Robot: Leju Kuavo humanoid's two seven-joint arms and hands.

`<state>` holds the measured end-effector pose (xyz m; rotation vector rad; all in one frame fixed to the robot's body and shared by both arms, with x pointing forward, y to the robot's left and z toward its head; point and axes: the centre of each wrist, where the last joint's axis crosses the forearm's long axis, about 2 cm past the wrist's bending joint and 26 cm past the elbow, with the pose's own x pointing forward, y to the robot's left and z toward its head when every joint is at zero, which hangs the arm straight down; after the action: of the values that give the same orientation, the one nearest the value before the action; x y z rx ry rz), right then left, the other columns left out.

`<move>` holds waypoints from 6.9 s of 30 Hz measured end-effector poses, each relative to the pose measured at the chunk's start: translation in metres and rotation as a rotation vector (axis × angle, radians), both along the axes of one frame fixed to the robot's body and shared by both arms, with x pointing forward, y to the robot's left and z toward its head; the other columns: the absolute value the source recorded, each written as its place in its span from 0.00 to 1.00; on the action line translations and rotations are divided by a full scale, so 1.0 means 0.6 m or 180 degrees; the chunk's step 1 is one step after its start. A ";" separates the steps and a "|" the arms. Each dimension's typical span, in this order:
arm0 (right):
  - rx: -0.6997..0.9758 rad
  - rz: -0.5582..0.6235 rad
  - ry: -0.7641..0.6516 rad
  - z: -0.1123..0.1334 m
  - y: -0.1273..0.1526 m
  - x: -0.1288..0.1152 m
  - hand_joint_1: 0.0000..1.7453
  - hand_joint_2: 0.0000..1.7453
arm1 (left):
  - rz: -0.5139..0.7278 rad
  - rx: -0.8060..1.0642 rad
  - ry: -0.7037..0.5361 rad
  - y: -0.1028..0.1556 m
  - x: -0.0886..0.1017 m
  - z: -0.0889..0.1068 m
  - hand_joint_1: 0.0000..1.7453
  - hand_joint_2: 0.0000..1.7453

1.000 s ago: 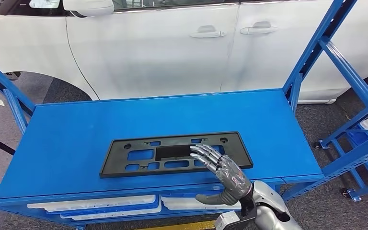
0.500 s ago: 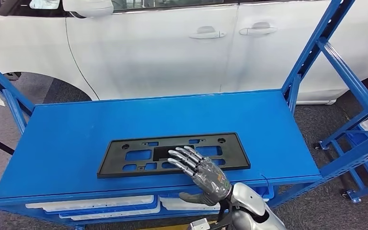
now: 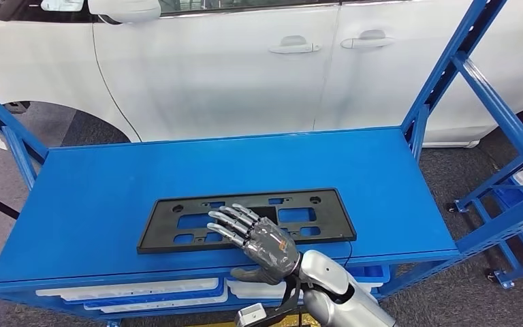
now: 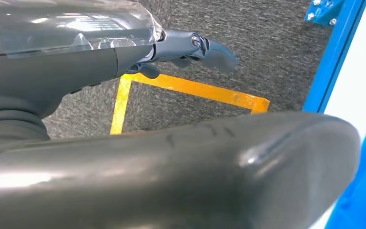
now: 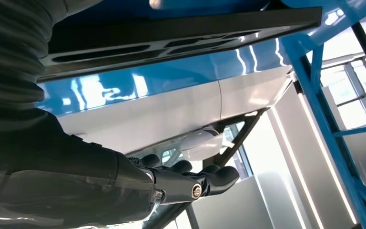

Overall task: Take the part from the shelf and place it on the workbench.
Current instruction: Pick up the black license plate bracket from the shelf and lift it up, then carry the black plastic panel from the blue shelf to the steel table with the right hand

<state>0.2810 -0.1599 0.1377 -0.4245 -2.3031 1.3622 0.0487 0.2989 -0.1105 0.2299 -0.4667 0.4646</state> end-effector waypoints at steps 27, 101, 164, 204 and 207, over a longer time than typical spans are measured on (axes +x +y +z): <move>-0.0605 0.0026 -0.0508 -0.032 0.111 0.002 0.00 1.00 | -0.0080 0.0032 0.0017 0.000 0.001 0.000 0.00 0.00; -0.1732 -0.2140 -0.0599 -0.046 0.040 0.159 1.00 1.00 | -0.0418 0.0104 0.0327 0.004 -0.006 0.000 0.00 0.00; 0.3094 0.3340 0.1656 0.220 -0.014 -0.004 1.00 1.00 | -0.0430 -0.0171 0.0296 0.015 -0.006 -0.001 0.00 1.00; 0.2984 0.3276 0.1275 0.207 -0.008 -0.065 1.00 1.00 | -0.0795 -0.0053 0.0706 0.062 0.009 0.004 0.00 1.00; 0.2963 0.3233 0.1291 0.205 -0.014 -0.063 1.00 1.00 | -0.0817 -0.0070 0.0697 0.058 0.009 0.003 0.00 1.00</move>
<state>0.2434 -0.1684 0.2605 1.3021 -2.4845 0.4133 0.0544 0.3336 -0.1084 0.1937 -0.2715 0.1903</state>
